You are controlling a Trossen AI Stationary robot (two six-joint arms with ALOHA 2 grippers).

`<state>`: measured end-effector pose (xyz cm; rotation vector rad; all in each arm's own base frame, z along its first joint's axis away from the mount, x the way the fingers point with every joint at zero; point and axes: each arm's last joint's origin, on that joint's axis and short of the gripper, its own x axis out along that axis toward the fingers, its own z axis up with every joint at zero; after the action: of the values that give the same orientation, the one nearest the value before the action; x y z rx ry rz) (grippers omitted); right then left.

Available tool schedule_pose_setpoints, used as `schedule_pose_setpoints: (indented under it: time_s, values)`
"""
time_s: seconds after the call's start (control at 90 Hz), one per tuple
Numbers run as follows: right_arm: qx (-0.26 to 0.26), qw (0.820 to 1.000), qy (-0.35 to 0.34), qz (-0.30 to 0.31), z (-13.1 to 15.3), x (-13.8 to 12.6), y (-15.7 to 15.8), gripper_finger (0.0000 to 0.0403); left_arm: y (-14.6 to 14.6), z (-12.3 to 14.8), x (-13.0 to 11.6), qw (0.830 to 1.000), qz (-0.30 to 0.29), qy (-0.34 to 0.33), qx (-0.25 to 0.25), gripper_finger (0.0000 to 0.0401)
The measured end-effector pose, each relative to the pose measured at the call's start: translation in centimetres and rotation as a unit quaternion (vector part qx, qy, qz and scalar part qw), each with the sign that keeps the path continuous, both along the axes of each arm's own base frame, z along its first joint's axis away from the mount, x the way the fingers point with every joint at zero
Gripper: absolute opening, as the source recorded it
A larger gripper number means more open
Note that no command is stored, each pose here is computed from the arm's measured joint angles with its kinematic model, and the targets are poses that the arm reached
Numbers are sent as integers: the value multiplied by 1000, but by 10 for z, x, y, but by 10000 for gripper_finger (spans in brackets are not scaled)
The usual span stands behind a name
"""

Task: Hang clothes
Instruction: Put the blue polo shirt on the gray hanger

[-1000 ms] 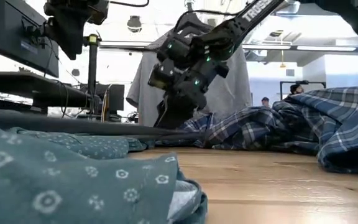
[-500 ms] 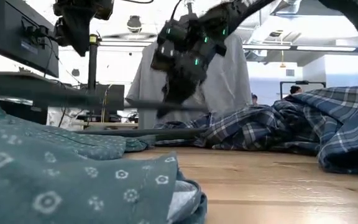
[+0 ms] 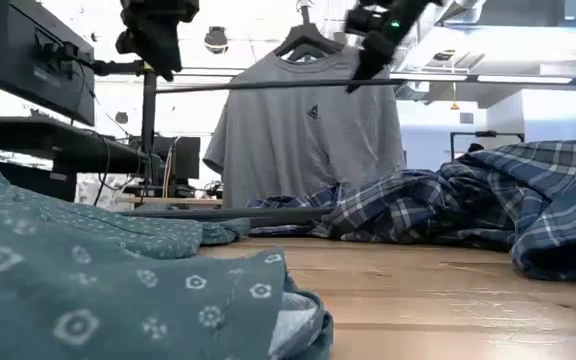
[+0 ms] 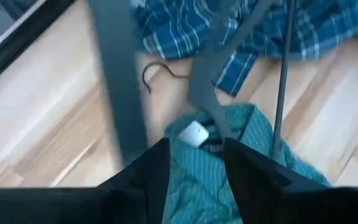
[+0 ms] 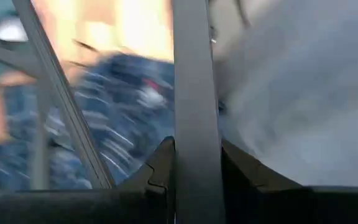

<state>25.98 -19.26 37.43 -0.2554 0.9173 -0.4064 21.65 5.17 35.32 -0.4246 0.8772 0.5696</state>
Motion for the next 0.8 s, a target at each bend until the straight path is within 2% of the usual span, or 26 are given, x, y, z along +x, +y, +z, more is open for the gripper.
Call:
schedule_pose_setpoints:
  time_s: [0.122,0.211,0.367,0.467,0.556,0.8]
  values:
    - [-13,999,33,-29,-9,-30,-23,68,13,-2,12,1000,-1,-16,21,131]
    - [-1,997,50,-53,-23,-45,-37,68,23,-8,22,999,2,-15,28,131]
    - [17,993,63,-98,-50,-65,-58,68,36,-25,41,1000,-6,-2,7,131]
    - [23,991,66,-115,-66,-73,-65,68,38,-35,50,999,-40,8,-23,131]
    - [16,992,71,-107,-76,-77,-69,68,39,-41,55,998,-56,14,-37,131]
    - [8,992,66,-112,-97,-81,-73,68,49,-45,64,998,-59,2,-13,131]
